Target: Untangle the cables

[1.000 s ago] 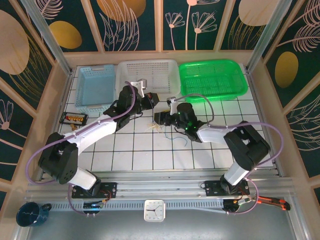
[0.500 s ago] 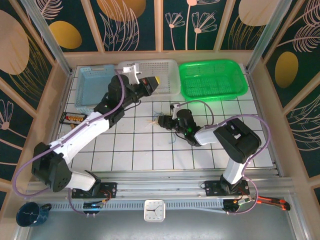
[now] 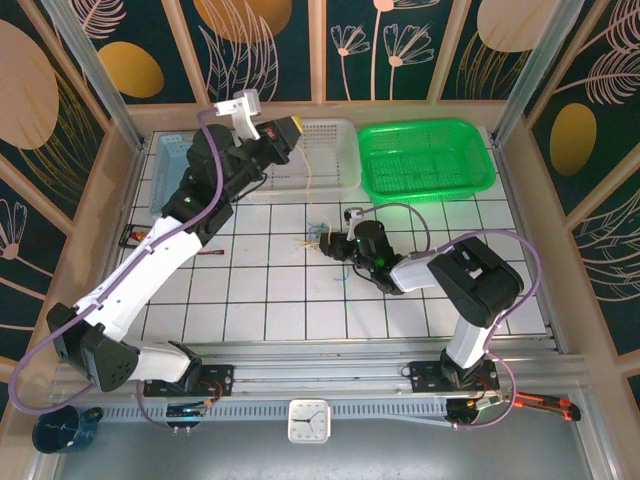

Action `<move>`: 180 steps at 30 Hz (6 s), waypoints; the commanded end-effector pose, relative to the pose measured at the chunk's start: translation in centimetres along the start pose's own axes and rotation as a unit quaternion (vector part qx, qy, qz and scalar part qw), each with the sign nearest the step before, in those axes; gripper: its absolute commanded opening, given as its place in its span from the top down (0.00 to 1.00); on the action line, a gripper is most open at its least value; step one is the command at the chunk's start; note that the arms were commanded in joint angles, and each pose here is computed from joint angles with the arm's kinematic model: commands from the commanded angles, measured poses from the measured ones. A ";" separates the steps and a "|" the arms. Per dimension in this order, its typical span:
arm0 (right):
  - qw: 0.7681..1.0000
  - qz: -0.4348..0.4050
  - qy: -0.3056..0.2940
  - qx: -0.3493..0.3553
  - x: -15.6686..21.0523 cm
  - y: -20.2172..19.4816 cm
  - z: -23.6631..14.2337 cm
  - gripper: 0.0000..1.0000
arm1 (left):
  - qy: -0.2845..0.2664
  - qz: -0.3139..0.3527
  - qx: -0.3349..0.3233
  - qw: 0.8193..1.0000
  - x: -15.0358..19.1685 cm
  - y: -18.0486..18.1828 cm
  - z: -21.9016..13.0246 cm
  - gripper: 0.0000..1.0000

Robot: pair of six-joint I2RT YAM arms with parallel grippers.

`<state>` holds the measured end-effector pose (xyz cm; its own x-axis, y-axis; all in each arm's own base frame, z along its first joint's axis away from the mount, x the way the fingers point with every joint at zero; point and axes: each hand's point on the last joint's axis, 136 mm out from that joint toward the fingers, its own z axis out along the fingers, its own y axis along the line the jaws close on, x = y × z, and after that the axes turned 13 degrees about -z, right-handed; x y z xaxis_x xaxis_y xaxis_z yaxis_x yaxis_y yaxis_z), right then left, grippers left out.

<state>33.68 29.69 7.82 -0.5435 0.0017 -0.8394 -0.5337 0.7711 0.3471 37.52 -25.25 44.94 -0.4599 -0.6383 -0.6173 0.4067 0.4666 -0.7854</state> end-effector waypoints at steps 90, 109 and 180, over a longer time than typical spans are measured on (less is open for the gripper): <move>0.999 0.004 0.049 -0.003 -3.4 1.0 0.3 0.41 | 0.138 -0.210 -0.198 0.947 20.6 26.6 -4.4 0.18; 0.998 0.018 0.061 -0.002 -1.8 0.1 0.6 0.44 | 0.164 -0.223 -0.198 0.940 23.4 27.1 -3.6 0.37; 0.999 -0.007 -0.024 -0.022 -6.9 1.6 -5.7 0.42 | 0.205 -0.176 -0.058 0.961 21.1 14.1 0.7 1.00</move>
<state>31.52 26.22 14.66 -0.5585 -0.0036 -0.8295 -0.5355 0.7652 0.3573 34.14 -31.62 20.29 -0.8239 -0.5098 -0.2476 0.0643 0.3500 -0.9345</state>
